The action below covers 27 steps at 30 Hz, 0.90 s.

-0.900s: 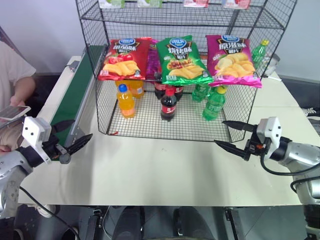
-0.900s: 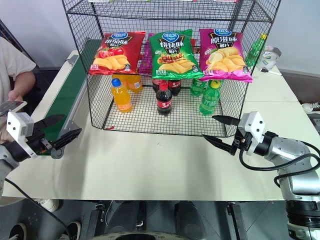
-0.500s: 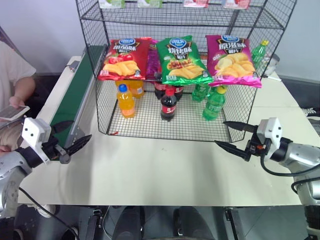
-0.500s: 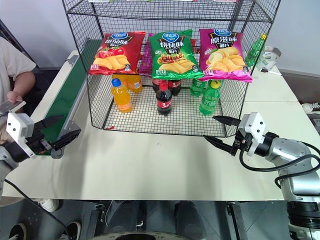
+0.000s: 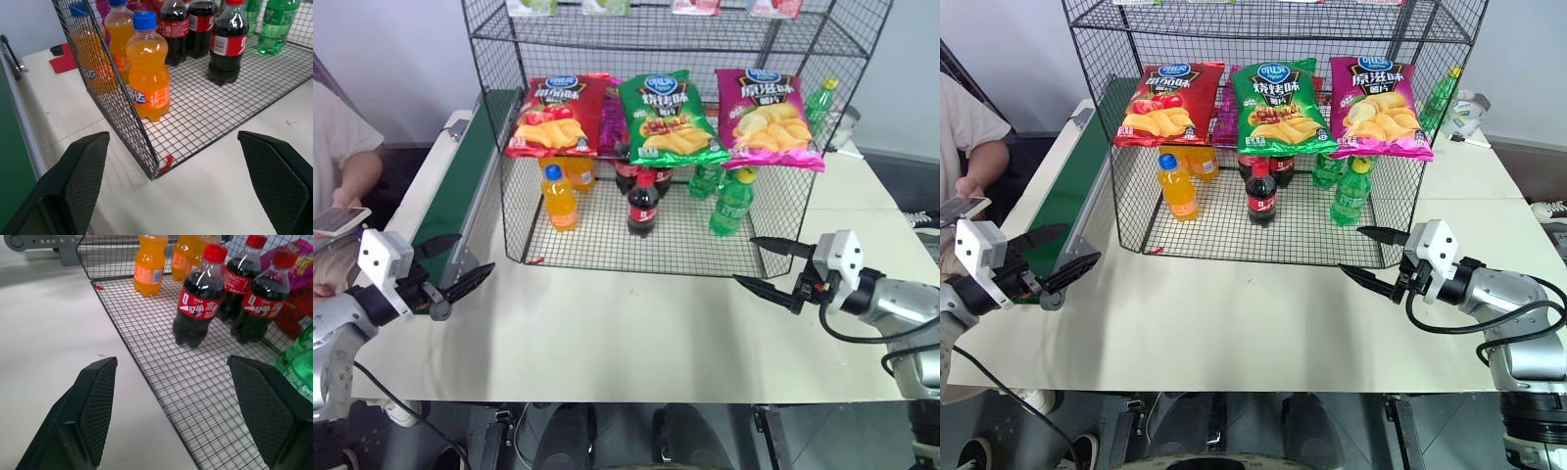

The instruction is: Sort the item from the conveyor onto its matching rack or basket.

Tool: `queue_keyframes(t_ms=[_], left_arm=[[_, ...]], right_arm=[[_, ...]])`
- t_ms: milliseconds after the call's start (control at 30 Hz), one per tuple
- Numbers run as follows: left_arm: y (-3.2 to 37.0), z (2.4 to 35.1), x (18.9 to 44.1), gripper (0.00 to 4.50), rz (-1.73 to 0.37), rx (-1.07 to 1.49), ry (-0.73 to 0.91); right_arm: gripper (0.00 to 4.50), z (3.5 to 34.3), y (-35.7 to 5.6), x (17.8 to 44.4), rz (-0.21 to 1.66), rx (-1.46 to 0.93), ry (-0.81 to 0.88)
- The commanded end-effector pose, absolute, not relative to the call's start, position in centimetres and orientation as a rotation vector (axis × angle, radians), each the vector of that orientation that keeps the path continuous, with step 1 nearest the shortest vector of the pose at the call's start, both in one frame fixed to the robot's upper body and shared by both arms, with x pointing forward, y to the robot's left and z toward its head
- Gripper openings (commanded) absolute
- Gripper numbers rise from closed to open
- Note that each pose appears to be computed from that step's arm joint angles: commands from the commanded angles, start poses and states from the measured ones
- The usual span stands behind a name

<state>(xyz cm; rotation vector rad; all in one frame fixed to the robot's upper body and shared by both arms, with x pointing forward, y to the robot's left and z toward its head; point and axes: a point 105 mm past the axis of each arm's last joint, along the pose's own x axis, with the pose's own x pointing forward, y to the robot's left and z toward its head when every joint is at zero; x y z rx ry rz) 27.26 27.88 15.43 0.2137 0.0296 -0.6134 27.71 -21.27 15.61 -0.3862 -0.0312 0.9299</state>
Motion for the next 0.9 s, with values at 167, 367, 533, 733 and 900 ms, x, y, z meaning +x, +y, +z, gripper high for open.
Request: queue_keyframes(t_ms=[167, 367, 533, 733, 900], left_arm=[[28.1, 16.9, 28.1, 4.5, -0.621, 0.248, -0.024], [27.7, 16.6, 28.1, 4.5, -0.63, 0.252, -0.025], [27.5, 16.3, 27.9, 4.5, -0.63, 0.257, -0.022], [27.4, 16.4, 27.8, 4.5, -0.628, 0.259, -0.032], [27.2, 16.3, 27.7, 4.5, -0.634, 0.258, -0.031]], right_arm=[[3.75, 16.2, -21.1, 28.0, 0.922, -0.42, -0.074], [3.75, 16.2, -21.2, 28.6, 0.924, -0.436, -0.077], [3.75, 16.2, -21.2, 28.9, 0.928, -0.445, -0.084], [3.75, 16.1, -21.1, 29.3, 0.927, -0.451, -0.091], [3.75, 16.2, -21.0, 29.4, 0.931, -0.454, -0.091]])
